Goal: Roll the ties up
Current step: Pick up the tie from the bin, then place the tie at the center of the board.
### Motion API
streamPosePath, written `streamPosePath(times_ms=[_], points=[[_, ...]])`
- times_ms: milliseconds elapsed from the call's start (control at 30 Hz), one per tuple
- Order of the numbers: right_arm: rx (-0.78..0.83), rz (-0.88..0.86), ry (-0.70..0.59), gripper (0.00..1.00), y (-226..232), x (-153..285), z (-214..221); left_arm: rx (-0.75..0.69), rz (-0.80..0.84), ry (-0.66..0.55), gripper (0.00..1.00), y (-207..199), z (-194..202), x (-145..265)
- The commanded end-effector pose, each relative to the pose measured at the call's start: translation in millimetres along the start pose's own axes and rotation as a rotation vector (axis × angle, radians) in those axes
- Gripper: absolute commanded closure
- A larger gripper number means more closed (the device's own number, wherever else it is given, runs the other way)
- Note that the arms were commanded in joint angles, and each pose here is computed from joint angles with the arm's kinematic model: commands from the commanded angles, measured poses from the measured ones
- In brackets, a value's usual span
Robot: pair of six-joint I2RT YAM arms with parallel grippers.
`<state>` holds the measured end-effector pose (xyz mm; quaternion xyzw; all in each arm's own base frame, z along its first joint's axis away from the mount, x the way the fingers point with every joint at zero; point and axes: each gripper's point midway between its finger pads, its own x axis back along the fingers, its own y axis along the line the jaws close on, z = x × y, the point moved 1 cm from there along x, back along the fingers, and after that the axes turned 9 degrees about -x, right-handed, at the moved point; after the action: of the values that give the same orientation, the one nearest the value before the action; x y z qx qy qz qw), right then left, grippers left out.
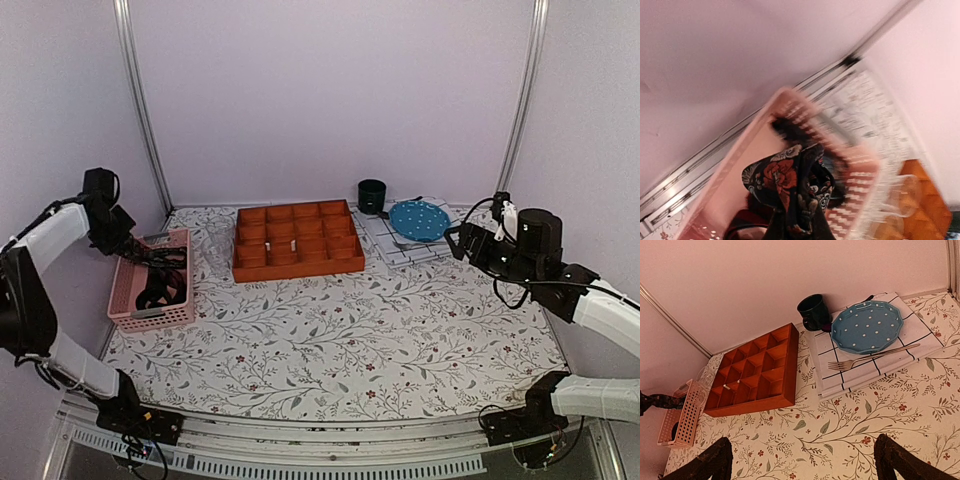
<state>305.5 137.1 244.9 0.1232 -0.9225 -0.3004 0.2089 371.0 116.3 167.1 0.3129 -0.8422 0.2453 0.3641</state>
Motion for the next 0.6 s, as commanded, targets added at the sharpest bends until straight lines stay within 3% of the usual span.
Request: streamPosePath(times_ms=[0,67,200,333,467,567], points=[[0.009,-0.027,-0.041,0.03,15,11,-21,-0.04,0.243,-0.379,1.0,-64,-68,158],[0.009,-0.037,-0.048,0.03,21,14,-27,-0.066,0.447,-0.496,1.0,-96,-76,230],[0.01,-0.067,-0.07,0.03,35,24,-42,-0.197,1.067,-0.591,1.0,-172,-46,379],[0.018,-0.07,-0.071,0.03,45,32,-53,-0.424,1.494,-0.472,1.0,-234,14,478],[0.028,-0.055,-0.078,0.03,45,39,-58,-0.641,1.641,-0.353,1.0,-269,95,521],[0.029,-0.043,-0.086,0.03,42,43,-59,-0.692,1.635,-0.319,1.0,-280,125,513]])
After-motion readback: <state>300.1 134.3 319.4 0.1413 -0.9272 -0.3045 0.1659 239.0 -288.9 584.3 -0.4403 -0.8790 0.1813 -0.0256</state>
